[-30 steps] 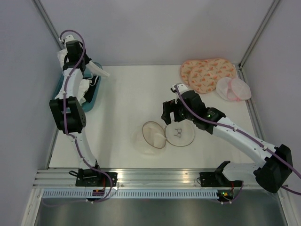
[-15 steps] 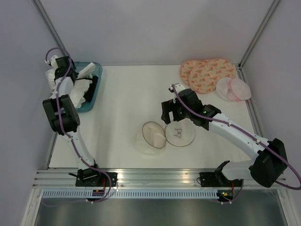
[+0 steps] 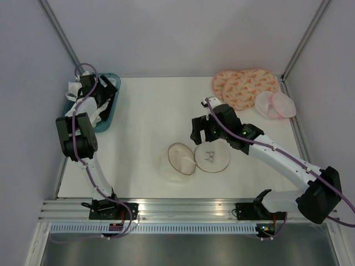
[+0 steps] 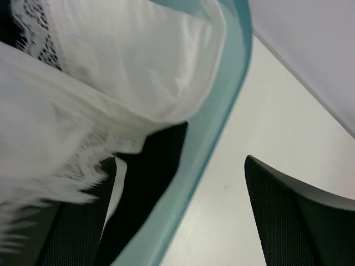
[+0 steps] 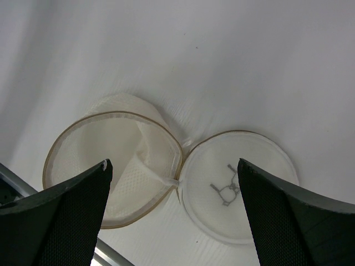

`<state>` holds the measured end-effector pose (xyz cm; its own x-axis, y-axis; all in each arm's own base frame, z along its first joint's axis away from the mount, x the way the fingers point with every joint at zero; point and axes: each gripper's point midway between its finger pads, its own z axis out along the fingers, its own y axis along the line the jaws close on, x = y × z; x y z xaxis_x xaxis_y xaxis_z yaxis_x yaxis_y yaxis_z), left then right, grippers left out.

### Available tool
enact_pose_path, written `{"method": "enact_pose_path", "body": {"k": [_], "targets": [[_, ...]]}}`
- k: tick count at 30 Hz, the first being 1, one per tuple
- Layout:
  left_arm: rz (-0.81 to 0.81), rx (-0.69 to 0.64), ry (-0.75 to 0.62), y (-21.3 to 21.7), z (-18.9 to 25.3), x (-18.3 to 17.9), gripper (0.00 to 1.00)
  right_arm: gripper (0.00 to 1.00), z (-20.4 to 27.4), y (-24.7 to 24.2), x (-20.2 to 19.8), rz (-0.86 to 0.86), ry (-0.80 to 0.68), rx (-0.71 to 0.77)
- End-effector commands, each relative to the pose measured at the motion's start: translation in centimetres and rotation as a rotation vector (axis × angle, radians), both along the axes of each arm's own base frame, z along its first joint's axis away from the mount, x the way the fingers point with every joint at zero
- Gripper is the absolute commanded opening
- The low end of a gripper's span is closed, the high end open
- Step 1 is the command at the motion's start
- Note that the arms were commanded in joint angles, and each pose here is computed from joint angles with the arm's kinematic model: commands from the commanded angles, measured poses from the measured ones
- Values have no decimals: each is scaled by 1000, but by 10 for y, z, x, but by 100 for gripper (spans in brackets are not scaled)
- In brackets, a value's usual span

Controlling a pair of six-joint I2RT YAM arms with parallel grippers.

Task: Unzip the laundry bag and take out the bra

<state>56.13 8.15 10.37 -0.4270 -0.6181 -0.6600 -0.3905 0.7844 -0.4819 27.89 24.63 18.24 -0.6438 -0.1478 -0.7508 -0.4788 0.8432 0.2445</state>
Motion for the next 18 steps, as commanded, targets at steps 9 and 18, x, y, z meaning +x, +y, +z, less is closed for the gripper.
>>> {"method": "enact_pose_path", "body": {"k": [9, 18], "targets": [[-293, -81, -264, -113, 145, -84, 100, 98, -24, -125, 14, -742, -1, -255], [-552, -183, -285, -216, 153, -225, 100, 97, -111, -154, -43, -934, 213, -236]]}}
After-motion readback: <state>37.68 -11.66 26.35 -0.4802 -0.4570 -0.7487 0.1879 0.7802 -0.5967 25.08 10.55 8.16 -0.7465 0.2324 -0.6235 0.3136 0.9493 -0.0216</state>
